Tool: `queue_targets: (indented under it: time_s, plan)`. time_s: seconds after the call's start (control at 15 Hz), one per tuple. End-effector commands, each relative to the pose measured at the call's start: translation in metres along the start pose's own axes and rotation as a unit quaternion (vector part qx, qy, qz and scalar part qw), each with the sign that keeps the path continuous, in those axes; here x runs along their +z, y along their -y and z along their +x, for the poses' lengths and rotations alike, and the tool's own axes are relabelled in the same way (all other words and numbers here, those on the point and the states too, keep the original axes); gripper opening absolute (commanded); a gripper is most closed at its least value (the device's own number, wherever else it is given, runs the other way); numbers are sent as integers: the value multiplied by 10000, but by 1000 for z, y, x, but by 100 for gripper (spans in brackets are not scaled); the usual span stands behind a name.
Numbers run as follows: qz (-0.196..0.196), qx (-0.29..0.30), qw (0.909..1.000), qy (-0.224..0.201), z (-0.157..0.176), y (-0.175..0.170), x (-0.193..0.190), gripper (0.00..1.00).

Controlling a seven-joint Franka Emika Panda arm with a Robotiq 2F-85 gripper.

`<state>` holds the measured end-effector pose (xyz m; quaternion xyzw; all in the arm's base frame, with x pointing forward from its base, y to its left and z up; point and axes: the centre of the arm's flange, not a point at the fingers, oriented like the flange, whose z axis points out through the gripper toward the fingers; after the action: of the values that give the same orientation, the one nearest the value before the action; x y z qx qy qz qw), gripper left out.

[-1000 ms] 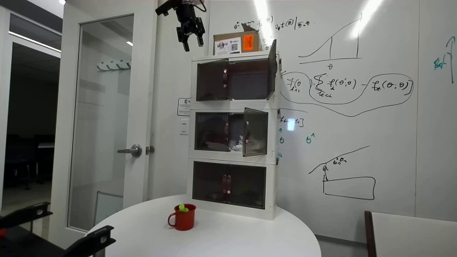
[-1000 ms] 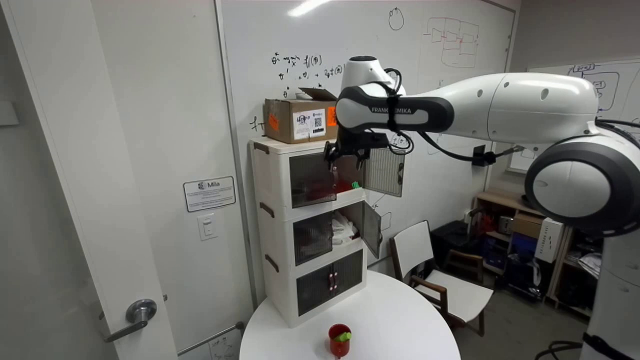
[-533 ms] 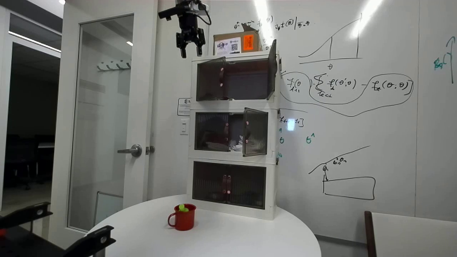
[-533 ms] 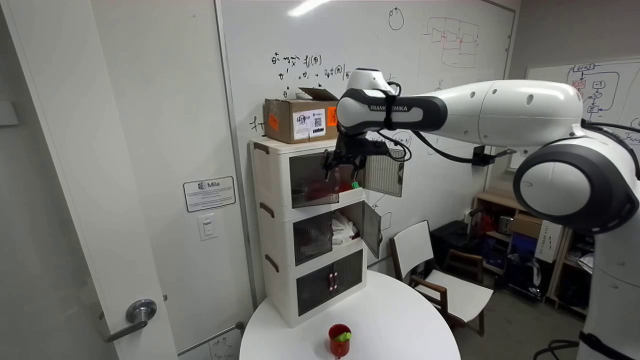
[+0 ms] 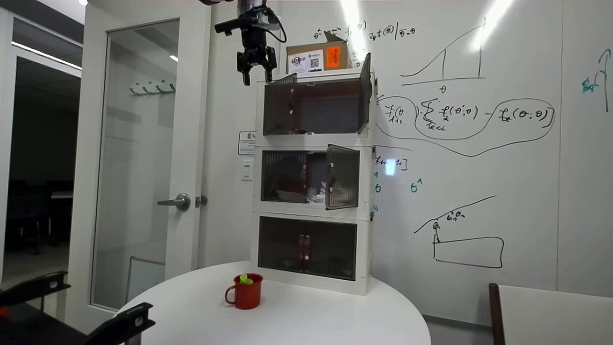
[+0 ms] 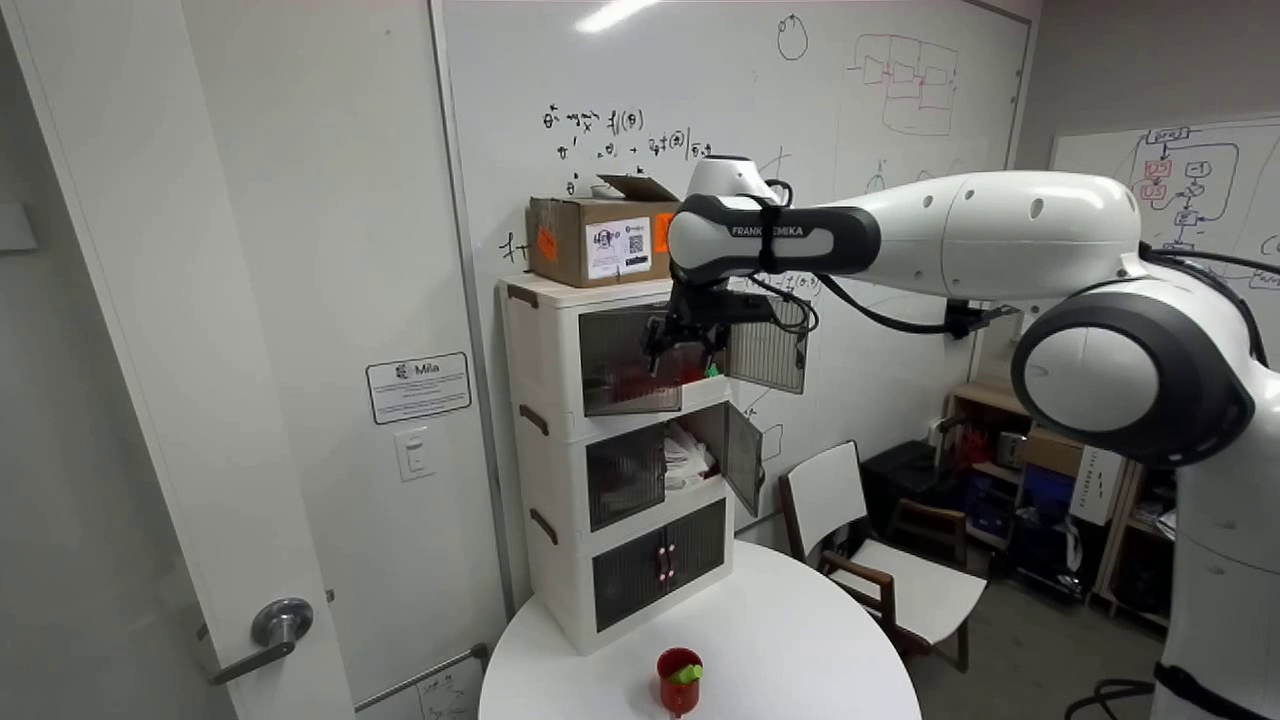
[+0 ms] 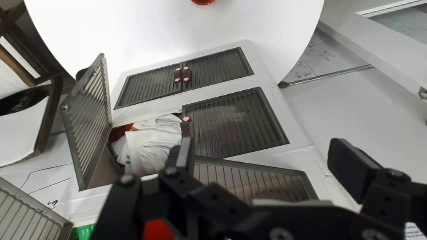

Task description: Close the top left cabinet door

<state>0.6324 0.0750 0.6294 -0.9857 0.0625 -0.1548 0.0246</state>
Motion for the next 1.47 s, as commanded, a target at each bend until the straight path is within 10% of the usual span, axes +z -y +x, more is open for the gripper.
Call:
queue_targets:
  time_s: [0.0, 0.4, 1.4]
  plan:
    - [14, 4, 9999, -152, -51, -1, 1, 100]
    - [-45, 13, 9965, -831, -54, 15, 19, 100]
    - [-914, 630, 9639, -2422, 59, 22, 50, 100]
